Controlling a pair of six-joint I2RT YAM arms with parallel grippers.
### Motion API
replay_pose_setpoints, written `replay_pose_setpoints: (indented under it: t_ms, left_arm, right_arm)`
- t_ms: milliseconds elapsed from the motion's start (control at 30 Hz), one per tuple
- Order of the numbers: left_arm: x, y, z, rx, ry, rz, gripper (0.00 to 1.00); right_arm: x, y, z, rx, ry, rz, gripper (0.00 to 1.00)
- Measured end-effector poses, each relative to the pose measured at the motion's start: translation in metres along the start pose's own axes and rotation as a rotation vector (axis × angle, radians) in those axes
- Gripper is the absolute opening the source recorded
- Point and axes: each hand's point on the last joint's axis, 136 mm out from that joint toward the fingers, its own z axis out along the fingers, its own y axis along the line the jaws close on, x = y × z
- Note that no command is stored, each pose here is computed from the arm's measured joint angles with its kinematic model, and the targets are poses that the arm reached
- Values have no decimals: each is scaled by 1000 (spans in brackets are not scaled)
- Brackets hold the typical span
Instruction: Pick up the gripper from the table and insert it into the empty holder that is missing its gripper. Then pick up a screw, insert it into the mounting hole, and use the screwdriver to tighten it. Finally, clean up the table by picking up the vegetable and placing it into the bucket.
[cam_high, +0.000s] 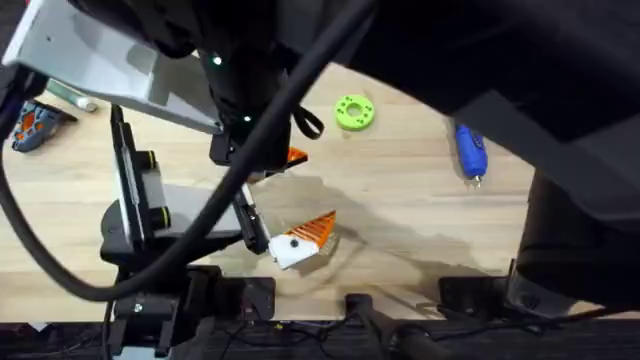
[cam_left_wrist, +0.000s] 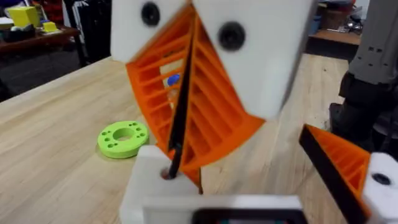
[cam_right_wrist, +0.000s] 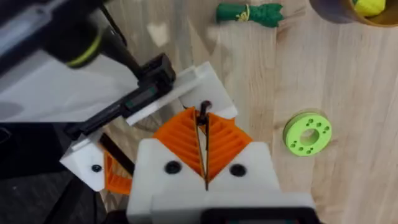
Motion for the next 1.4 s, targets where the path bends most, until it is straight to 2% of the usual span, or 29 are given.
replay_pose_setpoints:
  t_ms: [1400]
  left_arm:
    - [0, 0, 0, 0, 0, -1, 985]
  right_arm:
    - [-2, -2, 7, -3, 9, -1, 4]
